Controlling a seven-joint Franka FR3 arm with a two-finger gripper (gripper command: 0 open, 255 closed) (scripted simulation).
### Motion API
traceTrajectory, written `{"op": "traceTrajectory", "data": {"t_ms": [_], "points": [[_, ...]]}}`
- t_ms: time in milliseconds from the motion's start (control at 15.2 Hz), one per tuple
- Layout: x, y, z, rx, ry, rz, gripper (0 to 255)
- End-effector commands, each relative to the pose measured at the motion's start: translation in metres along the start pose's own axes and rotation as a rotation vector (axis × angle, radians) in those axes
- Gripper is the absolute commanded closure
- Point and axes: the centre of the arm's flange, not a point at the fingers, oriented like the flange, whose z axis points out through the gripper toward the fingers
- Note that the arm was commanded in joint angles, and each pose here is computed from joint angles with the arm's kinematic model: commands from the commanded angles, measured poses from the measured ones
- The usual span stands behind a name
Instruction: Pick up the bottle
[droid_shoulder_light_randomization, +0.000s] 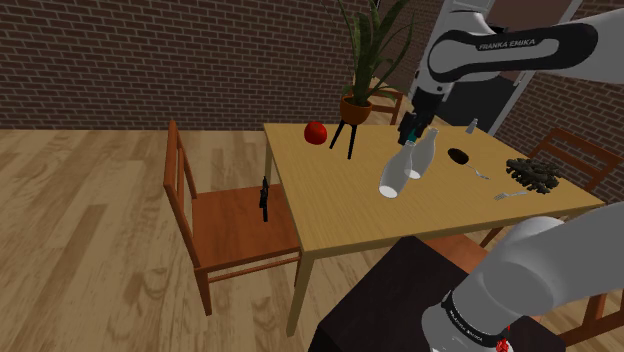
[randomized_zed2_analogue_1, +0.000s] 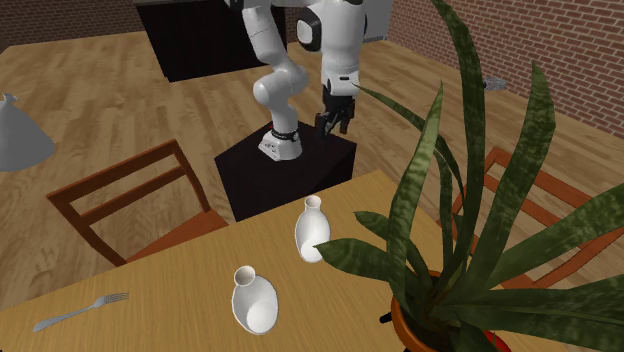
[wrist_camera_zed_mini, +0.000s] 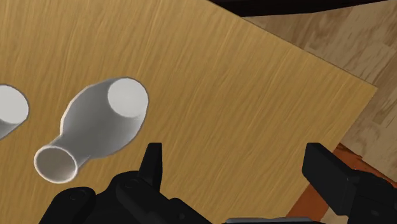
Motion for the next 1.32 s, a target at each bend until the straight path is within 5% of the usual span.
{"op": "traceTrajectory", "data": {"t_ms": [0,792,1254], "points": [[0.008,0.023,0.009,0.002,0.001,0.004,0],[0.057,0.161,0.077,0.024,0.005,0.035,0],[0.057,0.162,0.11,0.025,0.005,0.035,0]]}}
